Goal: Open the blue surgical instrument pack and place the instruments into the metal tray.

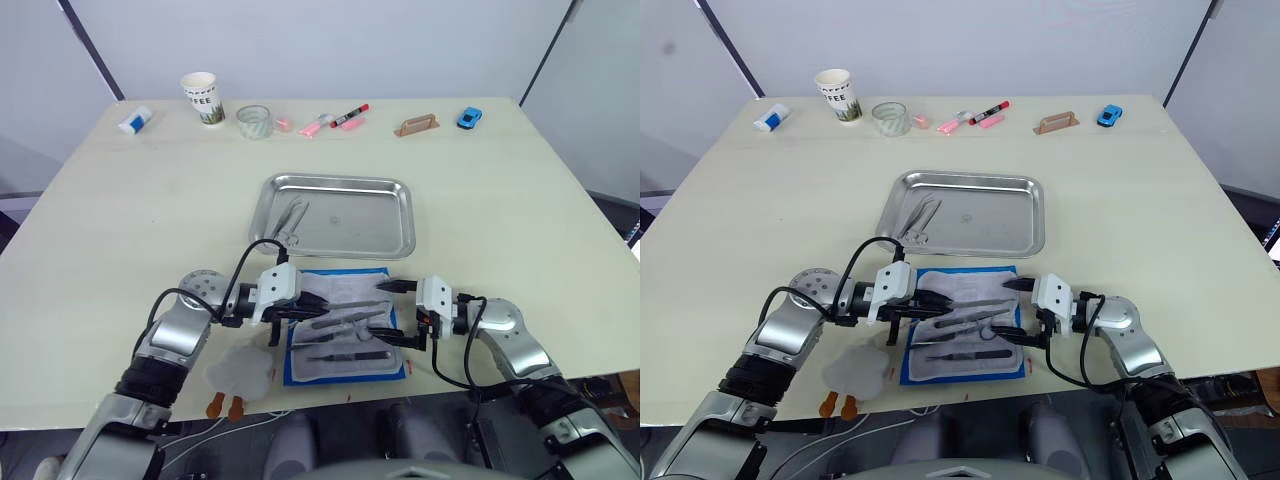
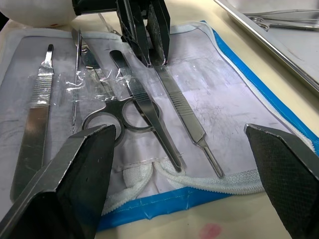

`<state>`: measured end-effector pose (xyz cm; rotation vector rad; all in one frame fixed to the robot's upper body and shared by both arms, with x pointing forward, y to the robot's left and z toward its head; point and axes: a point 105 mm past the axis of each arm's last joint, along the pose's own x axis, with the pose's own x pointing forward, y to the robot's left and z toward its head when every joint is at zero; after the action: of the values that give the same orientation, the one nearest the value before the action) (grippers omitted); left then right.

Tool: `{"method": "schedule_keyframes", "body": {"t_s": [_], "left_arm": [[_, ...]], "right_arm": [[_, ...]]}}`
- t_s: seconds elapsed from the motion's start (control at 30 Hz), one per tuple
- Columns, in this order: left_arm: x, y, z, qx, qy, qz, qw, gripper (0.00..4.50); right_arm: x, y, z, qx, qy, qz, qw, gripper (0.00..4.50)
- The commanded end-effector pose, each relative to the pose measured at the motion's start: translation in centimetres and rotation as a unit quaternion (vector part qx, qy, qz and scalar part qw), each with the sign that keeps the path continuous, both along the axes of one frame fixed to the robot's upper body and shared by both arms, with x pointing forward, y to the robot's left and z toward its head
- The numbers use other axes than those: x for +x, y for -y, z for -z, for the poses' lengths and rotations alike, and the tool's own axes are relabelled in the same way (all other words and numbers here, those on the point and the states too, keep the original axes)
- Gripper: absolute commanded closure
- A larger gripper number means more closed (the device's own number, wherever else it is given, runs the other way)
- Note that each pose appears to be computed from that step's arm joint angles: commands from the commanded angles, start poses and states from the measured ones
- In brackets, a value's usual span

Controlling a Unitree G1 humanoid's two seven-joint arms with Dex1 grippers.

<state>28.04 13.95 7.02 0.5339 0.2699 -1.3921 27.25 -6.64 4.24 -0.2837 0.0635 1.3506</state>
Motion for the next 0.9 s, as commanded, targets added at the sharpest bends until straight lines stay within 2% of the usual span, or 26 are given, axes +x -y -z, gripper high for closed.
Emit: {"method": "schedule_keyframes", "body": {"t_s": [0.03,0.27,0.47,0.9], "left_arm": [[-0.7,-0.3,0.7,0.015,-0.019,0.008,1.000,4.47],[-0.7,-0.4,0.6,0.012,-0.020,0.004,1.000,4.47],[-0.4,-0.2,-0.4,0.015,-0.021,0.002,1.000,4.47],[-0.2,0.8,-2.4,0.062,-0.007,0.025,0.998,4.47]], "right_arm": [[-1.2,1.4,5.8,-0.088,-0.082,0.031,0.992,0.00],[-1.2,1.5,5.8,-0.088,-0.082,0.032,0.992,0.00],[-1.2,1.5,5.8,-0.089,-0.083,0.030,0.992,0.00],[-1.1,1.5,5.9,-0.093,-0.087,0.025,0.992,0.00]]}}
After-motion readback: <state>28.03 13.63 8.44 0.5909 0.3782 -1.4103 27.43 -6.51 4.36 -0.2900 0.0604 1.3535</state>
